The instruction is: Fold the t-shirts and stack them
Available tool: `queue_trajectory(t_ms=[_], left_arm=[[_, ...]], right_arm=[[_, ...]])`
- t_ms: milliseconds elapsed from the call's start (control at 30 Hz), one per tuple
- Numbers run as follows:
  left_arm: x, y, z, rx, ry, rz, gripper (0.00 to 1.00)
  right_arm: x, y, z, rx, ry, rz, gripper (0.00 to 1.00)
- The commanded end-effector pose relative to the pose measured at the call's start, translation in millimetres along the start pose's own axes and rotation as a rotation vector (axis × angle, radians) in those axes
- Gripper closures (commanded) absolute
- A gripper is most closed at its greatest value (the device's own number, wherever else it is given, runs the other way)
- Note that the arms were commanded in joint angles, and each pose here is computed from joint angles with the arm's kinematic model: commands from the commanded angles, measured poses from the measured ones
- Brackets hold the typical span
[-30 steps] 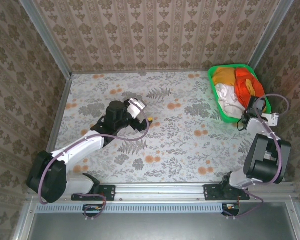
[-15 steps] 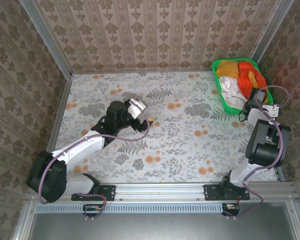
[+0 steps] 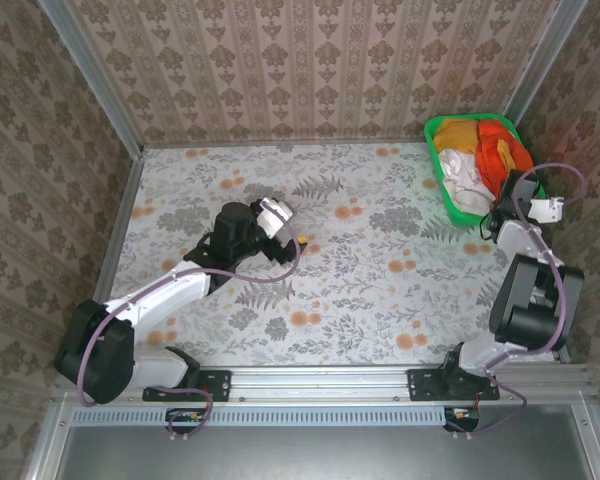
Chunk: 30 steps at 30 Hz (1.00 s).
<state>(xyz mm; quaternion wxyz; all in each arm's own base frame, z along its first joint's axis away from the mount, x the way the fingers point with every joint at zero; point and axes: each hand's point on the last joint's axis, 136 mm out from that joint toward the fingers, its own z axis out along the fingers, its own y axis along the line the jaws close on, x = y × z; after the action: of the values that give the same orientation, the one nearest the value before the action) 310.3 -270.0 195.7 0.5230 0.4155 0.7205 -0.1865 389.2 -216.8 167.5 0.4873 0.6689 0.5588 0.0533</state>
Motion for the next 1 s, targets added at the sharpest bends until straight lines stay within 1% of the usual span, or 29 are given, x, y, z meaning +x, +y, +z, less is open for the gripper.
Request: queue_trajectory(t_ms=[0, 100, 200, 267, 300, 433, 500, 633, 733, 833, 900, 933, 967], left_arm=[[-20.2, -5.7, 3.5, 0.035, -0.052, 0.034, 0.0], [-24.7, -11.1, 5.3, 0.064, -0.067, 0.043, 0.0], [-30.6, -18.9, 6.4, 0.1, -0.086, 0.051, 0.0], [-34.3, -24.8, 7.8, 0.126, -0.101, 0.056, 0.0], [-36.7, -28.0, 8.6, 0.139, -0.107, 0.059, 0.0], [-39.8, -38.6, 12.3, 0.17, -0.113, 0.068, 0.0], [-37.3, -43.0, 14.5, 0.18, -0.104, 0.068, 0.0], [-34.8, -51.5, 16.7, 0.193, -0.104, 0.076, 0.0], [-32.4, -54.2, 17.0, 0.196, -0.1, 0.076, 0.0], [-33.0, -54.3, 16.1, 0.195, -0.098, 0.08, 0.0], [-31.5, -54.2, 16.2, 0.193, -0.093, 0.085, 0.0], [-32.5, -53.7, 16.2, 0.191, -0.094, 0.088, 0.0], [-32.4, -53.9, 16.4, 0.191, -0.091, 0.09, 0.0]], right_arm=[[2.7, 20.0, -43.4, -0.107, 0.042, -0.137, 0.07], [5.8, 25.3, -72.8, -0.161, 0.051, -0.344, 0.01], [3.3, 40.0, -92.2, -0.237, 0.053, -0.539, 0.0], [4.3, 53.8, -98.0, -0.286, 0.056, -0.688, 0.0], [3.0, 58.0, -96.8, -0.278, 0.058, -0.746, 0.0], [12.6, 79.6, -77.5, -0.279, 0.117, -0.947, 0.0], [23.4, 86.2, -56.3, -0.265, 0.171, -1.019, 0.0], [35.8, 96.8, -18.5, -0.233, 0.221, -1.073, 0.01], [45.7, 101.2, 8.9, -0.2, 0.261, -1.086, 0.05], [54.5, 100.0, 34.9, -0.165, 0.285, -1.094, 0.13], [57.9, 98.0, 48.2, -0.137, 0.295, -1.099, 0.25], [60.0, 96.1, 53.8, -0.123, 0.305, -1.101, 0.35], [60.3, 96.4, 56.2, -0.117, 0.309, -1.097, 0.48]])
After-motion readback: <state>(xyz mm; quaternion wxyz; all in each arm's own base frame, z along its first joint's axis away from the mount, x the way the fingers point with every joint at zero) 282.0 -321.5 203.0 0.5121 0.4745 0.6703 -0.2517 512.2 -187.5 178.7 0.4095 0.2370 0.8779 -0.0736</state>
